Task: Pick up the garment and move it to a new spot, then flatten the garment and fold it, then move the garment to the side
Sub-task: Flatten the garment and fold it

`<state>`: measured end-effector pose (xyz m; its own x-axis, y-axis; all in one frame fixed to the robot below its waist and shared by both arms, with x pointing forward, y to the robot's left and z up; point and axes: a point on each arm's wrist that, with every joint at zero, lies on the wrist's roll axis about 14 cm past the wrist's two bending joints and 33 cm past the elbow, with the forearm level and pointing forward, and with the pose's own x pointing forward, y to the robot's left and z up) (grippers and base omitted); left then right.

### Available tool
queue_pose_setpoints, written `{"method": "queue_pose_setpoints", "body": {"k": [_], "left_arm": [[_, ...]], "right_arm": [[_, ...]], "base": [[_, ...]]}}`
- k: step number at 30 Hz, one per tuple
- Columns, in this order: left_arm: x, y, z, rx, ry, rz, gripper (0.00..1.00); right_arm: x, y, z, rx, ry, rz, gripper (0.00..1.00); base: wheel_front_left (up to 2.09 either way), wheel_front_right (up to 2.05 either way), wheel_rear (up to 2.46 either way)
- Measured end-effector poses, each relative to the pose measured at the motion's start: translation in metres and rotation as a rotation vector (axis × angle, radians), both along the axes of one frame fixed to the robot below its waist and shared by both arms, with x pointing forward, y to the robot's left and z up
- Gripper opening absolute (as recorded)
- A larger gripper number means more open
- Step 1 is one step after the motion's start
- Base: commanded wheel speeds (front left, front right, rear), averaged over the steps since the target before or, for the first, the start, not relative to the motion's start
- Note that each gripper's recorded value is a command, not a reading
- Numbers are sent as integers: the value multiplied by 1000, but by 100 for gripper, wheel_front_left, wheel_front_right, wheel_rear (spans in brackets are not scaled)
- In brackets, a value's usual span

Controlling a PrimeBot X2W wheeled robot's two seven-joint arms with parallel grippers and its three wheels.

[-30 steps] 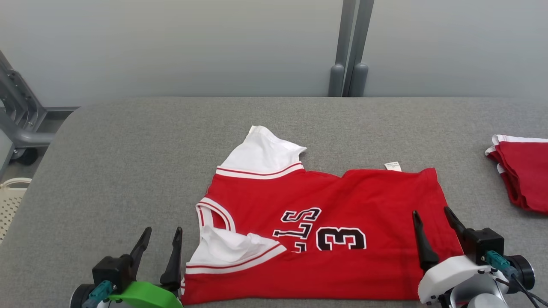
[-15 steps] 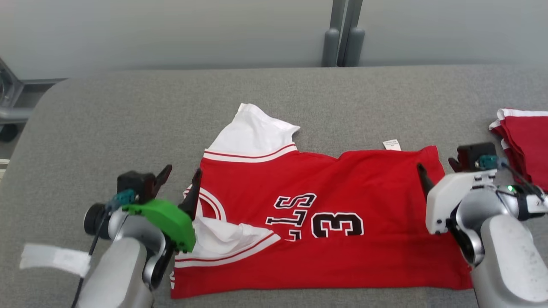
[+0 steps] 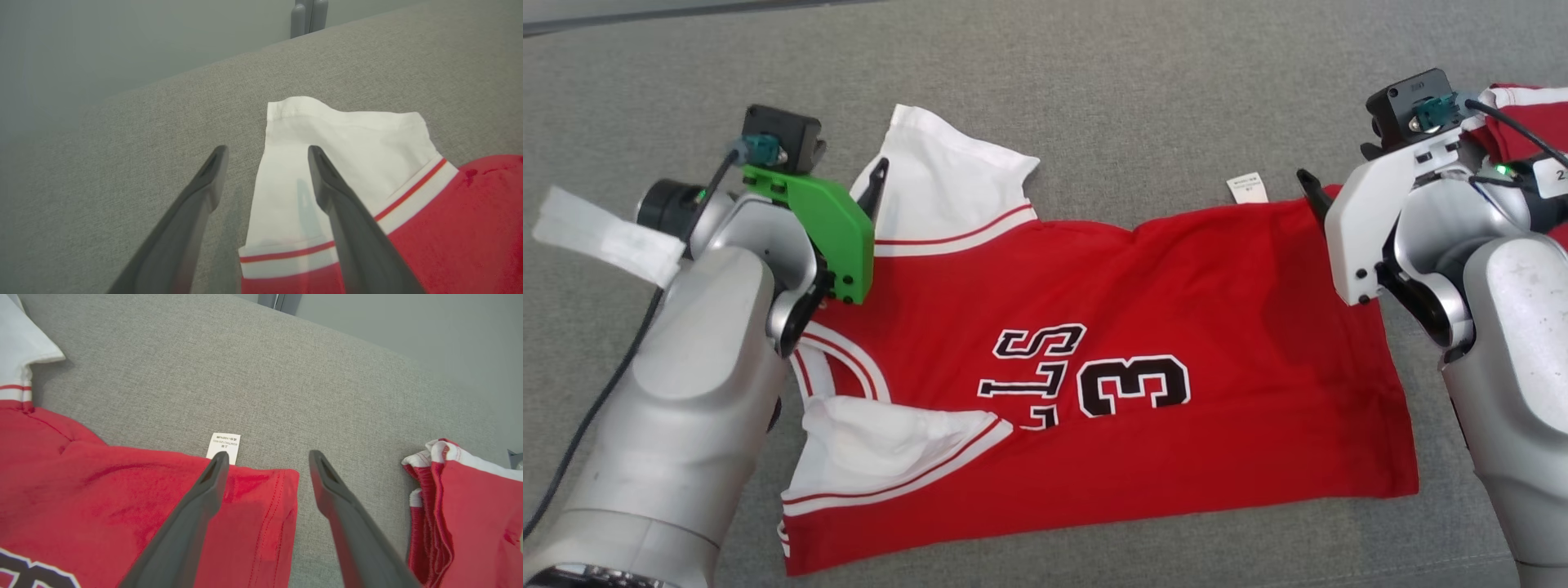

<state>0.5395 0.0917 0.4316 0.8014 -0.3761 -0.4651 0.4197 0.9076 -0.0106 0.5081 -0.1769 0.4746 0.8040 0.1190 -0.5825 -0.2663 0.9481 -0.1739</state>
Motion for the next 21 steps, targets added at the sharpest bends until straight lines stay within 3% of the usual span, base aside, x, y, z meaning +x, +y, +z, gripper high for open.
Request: {"method": "queue_pose_setpoints", "body": {"k": [6, 21], "left_arm": [[34, -4, -23, 38, 39, -13, 100], [62, -22, -69, 79, 123, -50, 100]], "right_arm": [[8, -8, -18, -12, 24, -1, 100], [5, -35, -54, -59, 94, -37, 100]], "base": [[0, 0, 0], [0, 0, 0]]}}
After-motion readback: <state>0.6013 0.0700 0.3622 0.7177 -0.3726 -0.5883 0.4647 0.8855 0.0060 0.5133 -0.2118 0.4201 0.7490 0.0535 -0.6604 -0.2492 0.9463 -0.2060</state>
